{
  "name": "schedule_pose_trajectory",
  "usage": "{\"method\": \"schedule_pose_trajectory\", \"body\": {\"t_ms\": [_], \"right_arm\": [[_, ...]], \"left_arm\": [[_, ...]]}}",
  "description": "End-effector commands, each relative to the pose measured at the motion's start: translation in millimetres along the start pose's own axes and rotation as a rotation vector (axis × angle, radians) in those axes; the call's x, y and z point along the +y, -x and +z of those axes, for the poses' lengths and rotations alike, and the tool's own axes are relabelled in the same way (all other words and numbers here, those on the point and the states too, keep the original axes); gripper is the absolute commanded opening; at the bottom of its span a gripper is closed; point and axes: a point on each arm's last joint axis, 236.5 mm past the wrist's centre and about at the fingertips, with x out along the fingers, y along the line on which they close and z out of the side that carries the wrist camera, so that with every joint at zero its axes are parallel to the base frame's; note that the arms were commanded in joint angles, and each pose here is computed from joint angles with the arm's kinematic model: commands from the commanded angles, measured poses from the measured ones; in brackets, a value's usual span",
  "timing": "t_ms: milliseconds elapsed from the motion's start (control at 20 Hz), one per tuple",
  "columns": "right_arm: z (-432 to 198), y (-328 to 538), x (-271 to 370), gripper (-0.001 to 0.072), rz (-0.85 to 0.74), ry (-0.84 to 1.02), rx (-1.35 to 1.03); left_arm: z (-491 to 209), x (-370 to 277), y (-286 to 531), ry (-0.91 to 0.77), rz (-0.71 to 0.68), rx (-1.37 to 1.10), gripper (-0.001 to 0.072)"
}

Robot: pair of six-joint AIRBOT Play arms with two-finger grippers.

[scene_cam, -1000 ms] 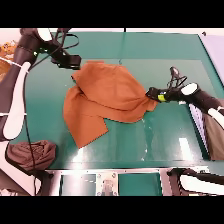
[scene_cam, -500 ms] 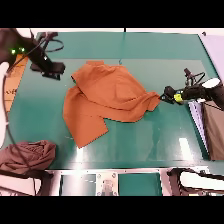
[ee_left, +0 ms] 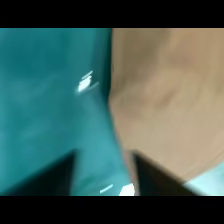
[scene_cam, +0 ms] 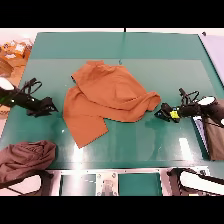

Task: Fold the shirts.

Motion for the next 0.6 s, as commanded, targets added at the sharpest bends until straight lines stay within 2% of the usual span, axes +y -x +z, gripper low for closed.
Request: {"method": "schedule_pose_trajectory", "body": {"t_ms": [0, 100, 150, 200, 300, 350, 400, 450, 550], "right_arm": [[3, -6, -5, 0.0219, -0.004, -0.018, -0.039], [10, -9, -4, 0.0244, -0.007, -0.018, -0.069], [11, -12, -2, 0.0371, -0.005, -0.021, -0.074], [13, -16, 0, 0.0457, 0.005, -0.033, -0.076], [14, -29, 5, 0.0461, 0.022, -0.047, -0.073], [16, -35, 9, 0.0460, 0.038, -0.042, -0.079], [20, -40, 15, 0.0460, 0.058, -0.037, -0.088], [26, -45, 22, 0.0460, 0.079, -0.034, -0.096], [40, -50, 31, 0.0458, 0.099, -0.030, -0.104]], "left_arm": [[25, -8, -28, 0.103, -0.196, -0.120, 0.0457], [16, -16, -55, 0.101, -0.216, -0.048, 0.0457], [12, -16, -69, 0.095, -0.209, -0.019, 0.0457], [11, -19, -80, 0.097, -0.207, -0.009, 0.0457], [13, -30, -92, 0.082, -0.234, -0.010, 0.0456], [14, -35, -92, 0.077, -0.244, -0.014, 0.0362], [15, -40, -90, 0.062, -0.254, -0.010, 0.0172], [16, -45, -85, 0.039, -0.266, -0.002, 0.0056], [19, -55, -74, -0.001, -0.287, 0.010, 0.0027]]}}
